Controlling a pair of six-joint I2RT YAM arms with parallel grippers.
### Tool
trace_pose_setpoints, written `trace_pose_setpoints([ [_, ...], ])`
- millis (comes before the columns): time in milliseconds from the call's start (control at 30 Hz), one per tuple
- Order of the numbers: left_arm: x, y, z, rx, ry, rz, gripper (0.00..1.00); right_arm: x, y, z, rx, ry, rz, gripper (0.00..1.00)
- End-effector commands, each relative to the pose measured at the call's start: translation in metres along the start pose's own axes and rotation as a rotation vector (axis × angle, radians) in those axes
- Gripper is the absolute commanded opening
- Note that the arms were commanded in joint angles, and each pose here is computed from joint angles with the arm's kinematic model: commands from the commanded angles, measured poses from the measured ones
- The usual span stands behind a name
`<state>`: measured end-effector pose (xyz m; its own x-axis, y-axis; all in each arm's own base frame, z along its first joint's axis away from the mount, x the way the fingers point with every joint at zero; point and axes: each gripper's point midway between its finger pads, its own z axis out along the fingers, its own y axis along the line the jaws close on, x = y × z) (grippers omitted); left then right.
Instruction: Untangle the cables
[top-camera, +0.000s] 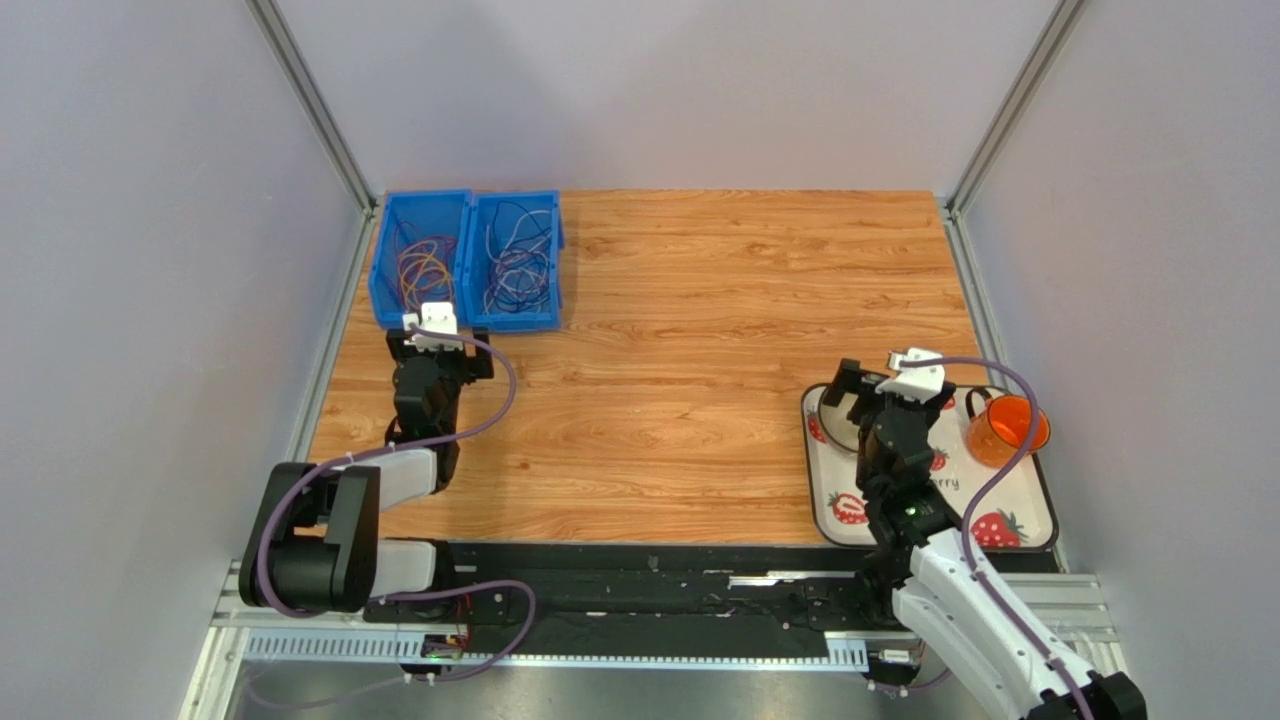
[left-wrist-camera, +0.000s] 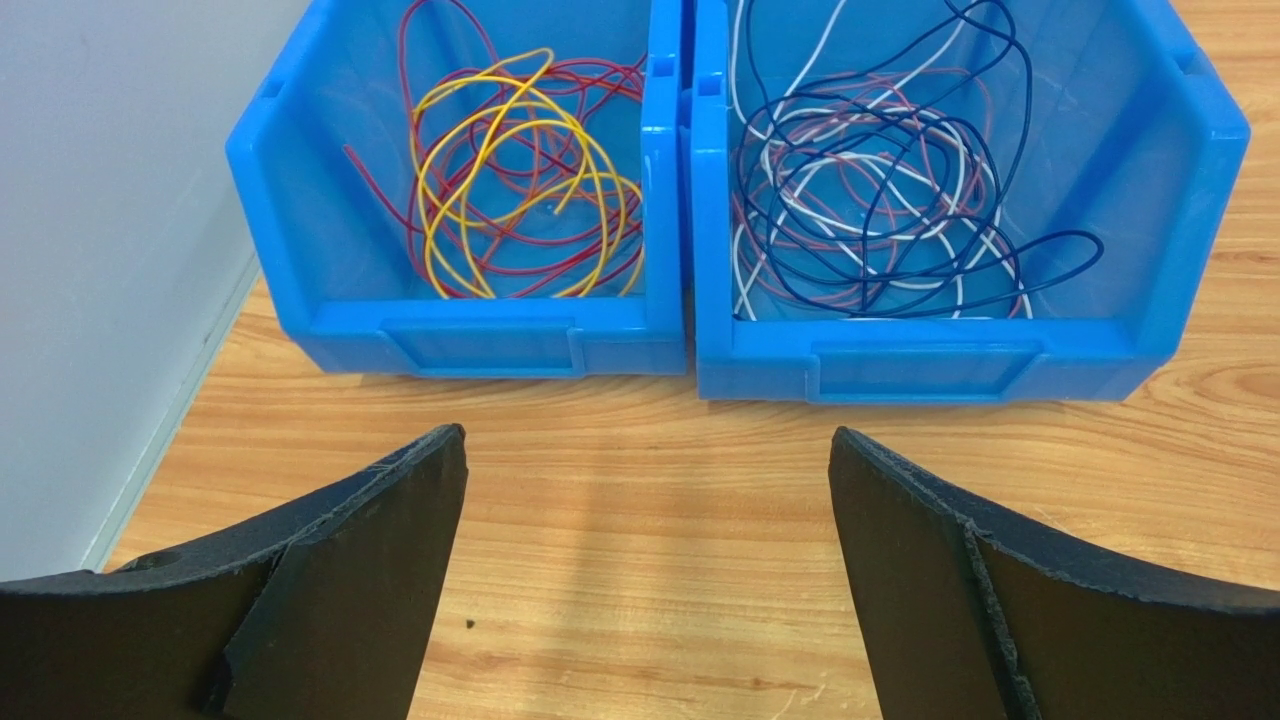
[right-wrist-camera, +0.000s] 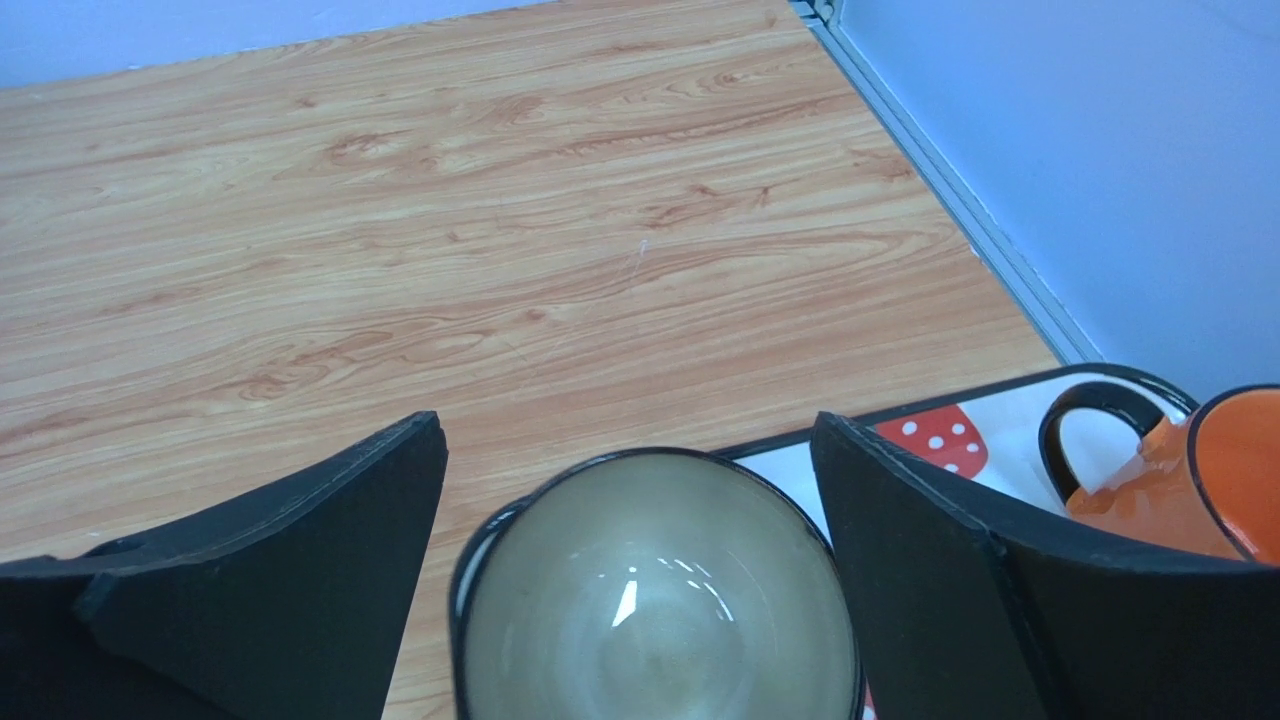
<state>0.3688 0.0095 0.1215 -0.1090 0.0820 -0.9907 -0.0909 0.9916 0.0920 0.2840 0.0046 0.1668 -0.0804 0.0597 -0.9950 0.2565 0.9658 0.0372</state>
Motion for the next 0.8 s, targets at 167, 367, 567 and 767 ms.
trace_pose_setpoints([
  [167, -0.015, -0.003, 0.001, 0.019, -0.060, -0.018, 0.98, -0.010, -0.012, 0.028, -0.010, -0.165, 0.001, 0.99],
  [367, -0.015, -0.003, 0.001, 0.018, -0.060, -0.020, 0.99, 0.012, -0.005, 0.045, -0.095, -0.136, 0.003, 0.95],
  [567, -0.015, -0.003, 0.001, 0.017, -0.061, -0.020, 0.99, 0.037, 0.004, 0.055, -0.171, -0.092, -0.017, 0.94],
  [767, -0.015, -0.003, 0.001, 0.017, -0.061, -0.020, 0.99, 0.051, 0.012, 0.081, -0.163, -0.008, -0.041, 0.97],
])
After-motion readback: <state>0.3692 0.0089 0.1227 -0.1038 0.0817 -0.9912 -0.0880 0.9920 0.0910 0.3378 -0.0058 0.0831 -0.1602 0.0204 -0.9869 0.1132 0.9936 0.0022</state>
